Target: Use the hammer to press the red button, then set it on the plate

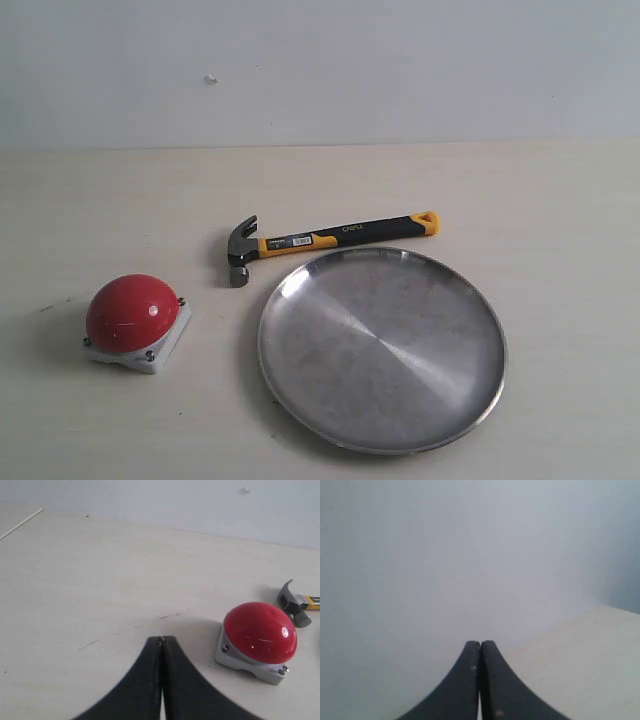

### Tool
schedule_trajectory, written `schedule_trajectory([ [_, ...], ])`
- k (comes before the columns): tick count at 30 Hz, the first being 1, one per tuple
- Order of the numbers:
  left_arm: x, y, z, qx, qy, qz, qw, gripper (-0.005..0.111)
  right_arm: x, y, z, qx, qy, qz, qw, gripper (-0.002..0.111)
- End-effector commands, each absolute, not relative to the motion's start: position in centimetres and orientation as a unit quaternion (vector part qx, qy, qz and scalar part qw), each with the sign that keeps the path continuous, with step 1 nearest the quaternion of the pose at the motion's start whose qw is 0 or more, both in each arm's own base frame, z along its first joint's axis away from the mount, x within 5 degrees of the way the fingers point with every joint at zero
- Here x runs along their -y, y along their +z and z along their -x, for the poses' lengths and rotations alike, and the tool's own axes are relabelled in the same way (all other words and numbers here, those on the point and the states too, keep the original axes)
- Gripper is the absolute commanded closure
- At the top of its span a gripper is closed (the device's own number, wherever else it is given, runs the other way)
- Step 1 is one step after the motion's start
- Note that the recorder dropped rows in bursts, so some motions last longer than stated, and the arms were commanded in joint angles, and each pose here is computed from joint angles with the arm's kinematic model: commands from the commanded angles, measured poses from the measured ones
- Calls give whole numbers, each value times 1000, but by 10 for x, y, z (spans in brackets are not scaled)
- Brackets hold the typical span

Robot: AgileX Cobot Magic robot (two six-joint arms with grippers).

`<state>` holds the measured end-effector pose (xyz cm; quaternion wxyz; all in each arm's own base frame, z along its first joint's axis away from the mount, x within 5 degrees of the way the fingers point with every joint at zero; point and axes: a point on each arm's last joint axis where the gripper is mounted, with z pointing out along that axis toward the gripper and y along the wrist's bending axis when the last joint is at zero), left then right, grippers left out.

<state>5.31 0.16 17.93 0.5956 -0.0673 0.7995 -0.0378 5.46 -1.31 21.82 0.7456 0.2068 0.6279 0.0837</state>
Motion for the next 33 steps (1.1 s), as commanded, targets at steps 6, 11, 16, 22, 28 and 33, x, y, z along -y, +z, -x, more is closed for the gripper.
schedule_trajectory([
  [6,-1,180,-53,-796,-43,66,600,107,24,303,-44,-460,113,-248,845,108],
  [11,-1,180,-53,-796,-43,66,600,107,21,351,-107,-607,64,-180,771,108],
  [16,-1,180,-53,-796,-43,66,600,107,30,360,-202,-816,-27,-66,574,108],
  [22,-1,180,-53,-796,-43,66,600,107,11,320,-300,-937,51,111,328,108],
  [28,-1,180,-53,-796,-43,66,600,107,-65,287,-366,-916,118,328,198,108],
  [33,-1,180,-53,-796,-43,66,600,107,-128,264,-405,-833,78,512,194,108],
])
